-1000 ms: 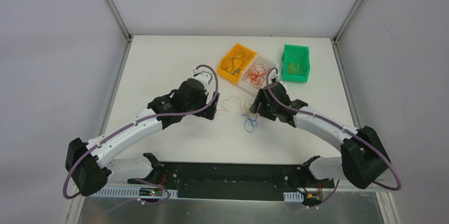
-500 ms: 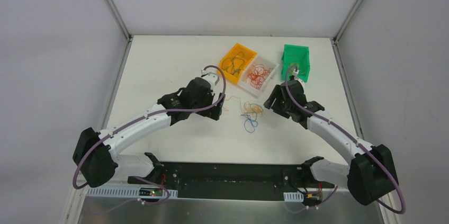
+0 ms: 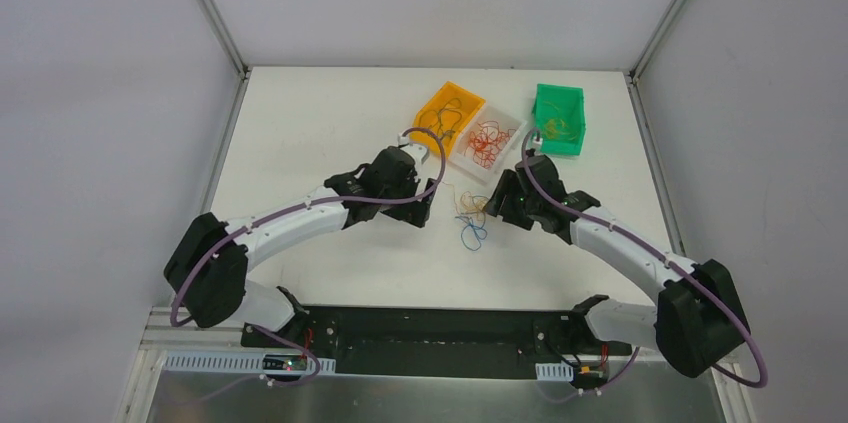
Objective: Untangle the cables
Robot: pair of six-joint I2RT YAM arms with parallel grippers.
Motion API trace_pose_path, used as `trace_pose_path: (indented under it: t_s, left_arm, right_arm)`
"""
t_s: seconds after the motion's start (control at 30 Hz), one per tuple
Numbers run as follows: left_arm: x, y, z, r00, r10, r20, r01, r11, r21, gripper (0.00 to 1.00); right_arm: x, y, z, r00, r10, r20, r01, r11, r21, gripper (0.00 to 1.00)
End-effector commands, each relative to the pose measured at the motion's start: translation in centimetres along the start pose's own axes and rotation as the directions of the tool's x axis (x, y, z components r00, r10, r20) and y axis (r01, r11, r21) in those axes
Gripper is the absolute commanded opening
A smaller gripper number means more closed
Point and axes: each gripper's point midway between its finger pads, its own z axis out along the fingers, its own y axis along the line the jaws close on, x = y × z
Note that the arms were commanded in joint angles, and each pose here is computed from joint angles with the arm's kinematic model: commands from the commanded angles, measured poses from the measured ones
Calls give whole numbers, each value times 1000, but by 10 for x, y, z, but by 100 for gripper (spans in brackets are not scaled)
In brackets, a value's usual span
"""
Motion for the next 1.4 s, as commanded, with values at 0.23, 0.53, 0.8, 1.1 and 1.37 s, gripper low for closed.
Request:
trace_pose_path:
  t_s: [0.23, 0.53, 0.8, 1.1, 1.37]
  left_arm:
    - [-33, -11, 22, 992, 111, 68, -112, 993, 21, 87]
    - [-47, -5, 51, 994, 98, 41, -96, 994, -44, 84]
    - [-53, -29, 74, 994, 109, -15, -108, 992, 68, 89]
    - [-44, -31, 102, 993, 72, -93, -68, 997, 47, 75]
    - [-28, -36, 127, 987, 45, -156, -36, 998, 60, 36]
  right_arm:
    - [-17, 30, 20, 997, 70, 34, -71, 997, 6, 48]
    - [-26, 24, 33, 995, 79, 63, -83, 994, 72, 54]
    - [-40, 17, 14, 992, -42, 121, 32, 996, 85, 58]
    - [-45, 9, 5, 989, -65, 135, 62, 998, 31, 55]
    - [-50, 13, 6, 981, -126, 149, 130, 991, -14, 53]
